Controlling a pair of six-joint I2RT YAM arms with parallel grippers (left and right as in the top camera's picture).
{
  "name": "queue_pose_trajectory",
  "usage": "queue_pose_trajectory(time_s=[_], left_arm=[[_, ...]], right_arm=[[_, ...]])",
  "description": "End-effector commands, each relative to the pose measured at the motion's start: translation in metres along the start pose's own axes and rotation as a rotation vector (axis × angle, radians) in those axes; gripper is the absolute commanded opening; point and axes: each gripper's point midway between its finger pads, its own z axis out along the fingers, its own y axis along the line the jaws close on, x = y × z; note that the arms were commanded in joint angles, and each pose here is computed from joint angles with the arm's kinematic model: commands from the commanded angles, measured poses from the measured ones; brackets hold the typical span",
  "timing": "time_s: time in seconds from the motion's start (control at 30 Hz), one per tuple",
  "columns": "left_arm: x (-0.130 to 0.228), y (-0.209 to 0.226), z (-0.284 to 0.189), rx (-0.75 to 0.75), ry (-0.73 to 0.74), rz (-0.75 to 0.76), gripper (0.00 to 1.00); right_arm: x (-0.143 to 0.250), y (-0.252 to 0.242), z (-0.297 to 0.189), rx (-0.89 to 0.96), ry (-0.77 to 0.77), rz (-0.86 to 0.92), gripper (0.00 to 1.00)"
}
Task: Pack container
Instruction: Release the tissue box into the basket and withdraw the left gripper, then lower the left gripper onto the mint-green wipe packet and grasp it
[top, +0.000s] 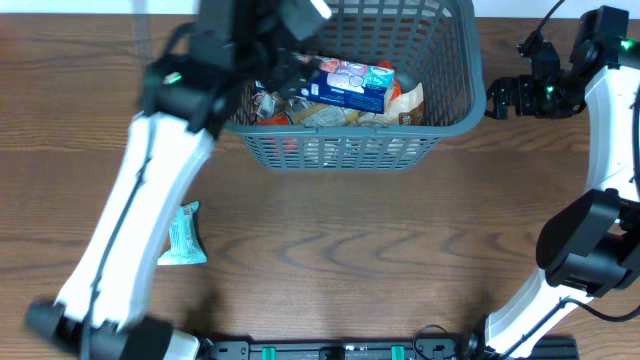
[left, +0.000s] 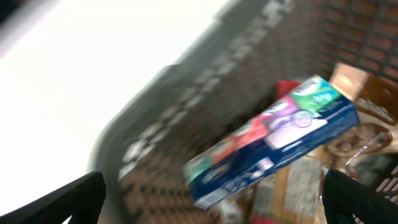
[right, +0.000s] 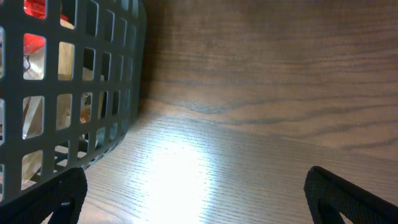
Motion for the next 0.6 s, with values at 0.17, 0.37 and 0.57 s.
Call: queue_pose_trajectory(time_s=[0.17, 0.37, 0.57], left_arm=[[0.072, 0.067, -0.139, -0.331, 0.160, -0.474, 0.98], [0.156, 0.054, -0.185, -0.397, 0.427, -0.792, 0.98], [0.216, 0.023, -0.184, -0.361, 0.661, -0.918, 0.99]], right_arm=[[0.000, 0.002, 0.001, -0.008, 0.000, -0.013, 0.99], [0.000, 0.002, 0.001, -0.008, -0.002, -0.014, 0.99], [0.000, 0.002, 0.001, -0.007, -0.003, -0.014, 0.99]])
